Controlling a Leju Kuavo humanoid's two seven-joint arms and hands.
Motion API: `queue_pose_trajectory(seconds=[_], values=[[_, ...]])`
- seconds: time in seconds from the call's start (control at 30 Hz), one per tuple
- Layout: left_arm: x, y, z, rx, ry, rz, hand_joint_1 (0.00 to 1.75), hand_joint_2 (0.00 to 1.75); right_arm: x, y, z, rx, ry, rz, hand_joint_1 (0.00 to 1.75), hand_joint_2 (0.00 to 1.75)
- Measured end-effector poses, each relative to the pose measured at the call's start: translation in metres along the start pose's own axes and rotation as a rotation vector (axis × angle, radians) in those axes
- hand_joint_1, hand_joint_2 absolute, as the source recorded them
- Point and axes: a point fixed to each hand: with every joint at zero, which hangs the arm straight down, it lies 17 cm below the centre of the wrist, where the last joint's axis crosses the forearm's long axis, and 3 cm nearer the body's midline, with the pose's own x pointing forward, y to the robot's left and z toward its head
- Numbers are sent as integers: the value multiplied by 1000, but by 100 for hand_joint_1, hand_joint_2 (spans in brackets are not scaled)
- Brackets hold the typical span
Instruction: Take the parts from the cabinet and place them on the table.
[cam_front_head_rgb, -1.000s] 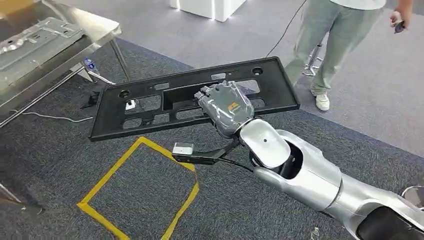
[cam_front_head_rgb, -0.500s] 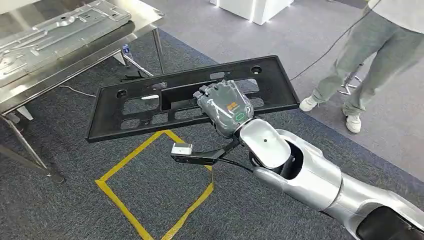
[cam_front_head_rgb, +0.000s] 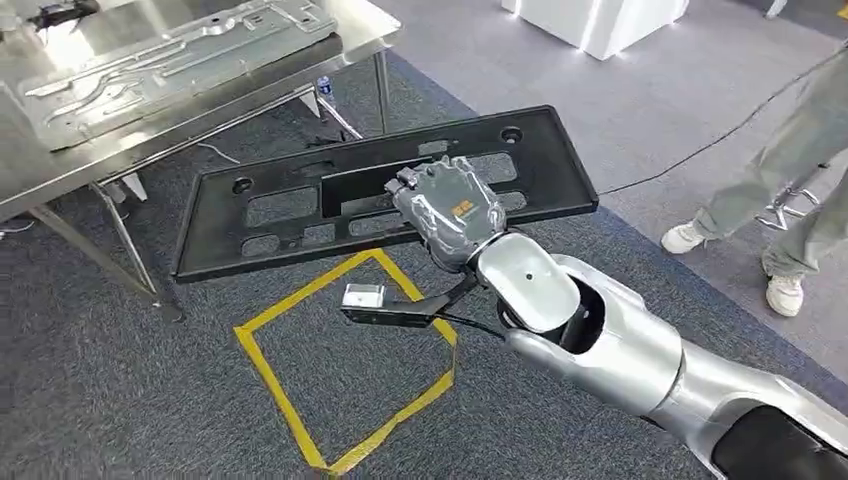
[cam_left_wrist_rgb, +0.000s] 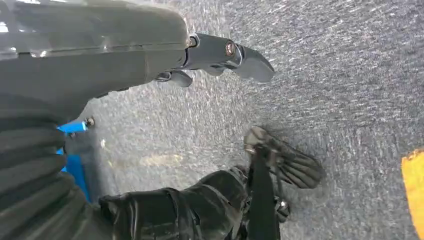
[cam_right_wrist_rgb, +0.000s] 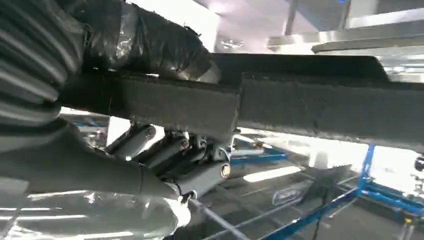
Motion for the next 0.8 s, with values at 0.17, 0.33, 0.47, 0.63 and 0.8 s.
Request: queue_pose_trajectory(seconds=[0.17, 0.33, 0.47, 0.63, 0.8], values=[[-1, 0, 0, 0, 2, -1, 0, 175, 1, 0, 0, 2, -3, -3, 175, 175], [1, 0, 0, 0, 0, 0, 0, 175, 0, -1, 0, 0, -3, -3, 175, 175], [3, -1, 0, -3, -3, -1, 0, 175, 0, -2, -1, -3, -6, -2, 175, 175], [2, -2, 0, -6, -1, -6, 0, 175, 1, 1, 0, 2, -6, -5, 175, 175], [2, 2, 0, 3, 2, -12, 0, 175, 1, -1, 0, -6, -6, -6, 175, 175]])
